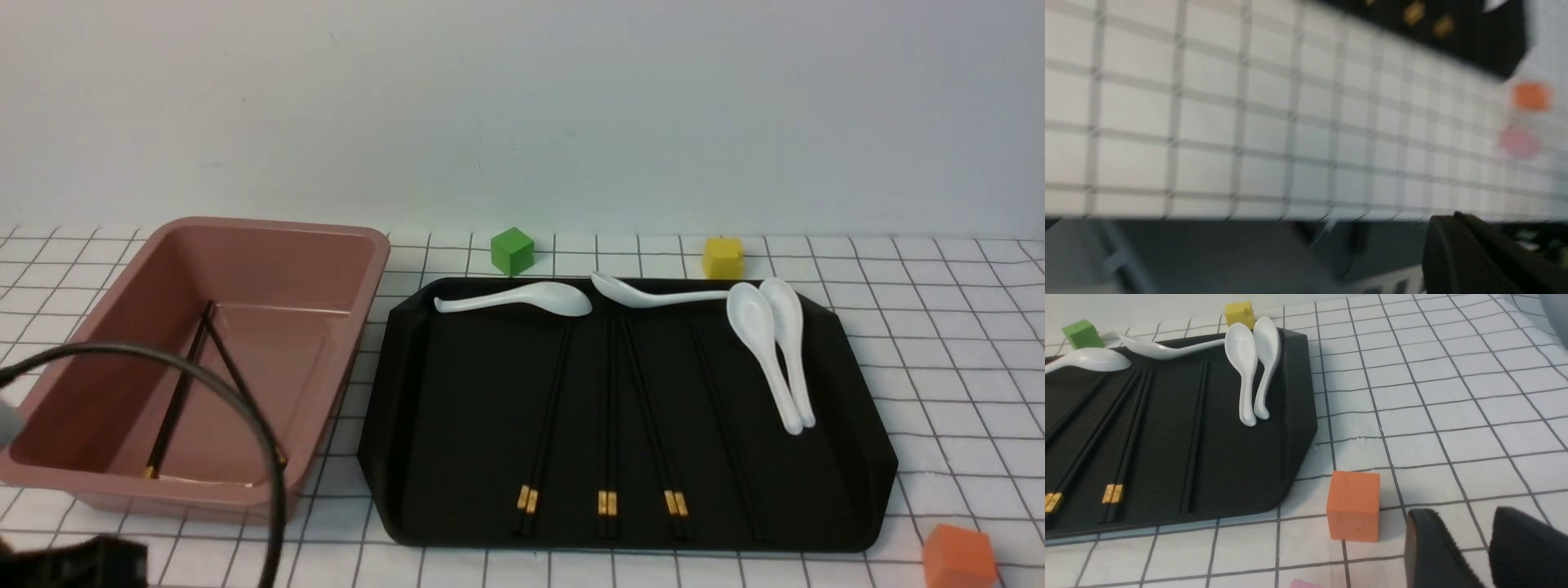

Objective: On white black tablecloth take chopsticks from black tray and put them in box.
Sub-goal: 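Reach over to the black tray and grasp a pair of chopsticks with the left gripper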

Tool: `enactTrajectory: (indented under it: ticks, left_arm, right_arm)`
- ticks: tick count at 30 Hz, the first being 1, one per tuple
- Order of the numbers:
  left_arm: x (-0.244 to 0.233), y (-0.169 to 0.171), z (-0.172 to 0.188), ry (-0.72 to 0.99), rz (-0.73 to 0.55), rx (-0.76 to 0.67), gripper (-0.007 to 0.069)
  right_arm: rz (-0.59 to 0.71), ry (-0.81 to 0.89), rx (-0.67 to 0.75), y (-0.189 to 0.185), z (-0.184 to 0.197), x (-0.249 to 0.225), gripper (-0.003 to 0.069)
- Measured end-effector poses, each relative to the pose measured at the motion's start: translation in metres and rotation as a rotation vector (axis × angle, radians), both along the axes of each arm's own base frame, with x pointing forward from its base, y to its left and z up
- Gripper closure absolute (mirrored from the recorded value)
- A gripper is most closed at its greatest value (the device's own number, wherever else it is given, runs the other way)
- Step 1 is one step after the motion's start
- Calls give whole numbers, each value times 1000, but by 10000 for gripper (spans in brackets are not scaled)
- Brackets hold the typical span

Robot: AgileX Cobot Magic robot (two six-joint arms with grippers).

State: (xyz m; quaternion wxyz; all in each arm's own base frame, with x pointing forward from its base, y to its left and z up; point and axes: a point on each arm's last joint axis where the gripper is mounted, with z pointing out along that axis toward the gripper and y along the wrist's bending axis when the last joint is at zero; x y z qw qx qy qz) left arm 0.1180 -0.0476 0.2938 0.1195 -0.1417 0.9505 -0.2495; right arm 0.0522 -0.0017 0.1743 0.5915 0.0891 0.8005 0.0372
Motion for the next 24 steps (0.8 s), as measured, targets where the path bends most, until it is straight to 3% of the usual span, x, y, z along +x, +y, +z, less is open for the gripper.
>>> enactTrajectory:
  ticks: [4, 9, 16, 20, 24]
  left_arm:
    - [49, -14, -11, 157, -82, 44, 638]
    - [77, -60, -19, 112, -184, 65, 638]
    - [116, -138, -40, 7, -307, 254, 630]
    - [140, -173, -50, -65, -357, 380, 551]
    - [164, -201, -66, -117, -414, 487, 413]
  right_arm:
    - [0, 0, 0, 0, 0, 0, 419]
    - [0, 0, 0, 0, 0, 0, 419]
    - [0, 0, 0, 0, 0, 0, 419]
    - [0, 0, 0, 0, 0, 0, 419]
    - [0, 0, 0, 0, 0, 0, 419]
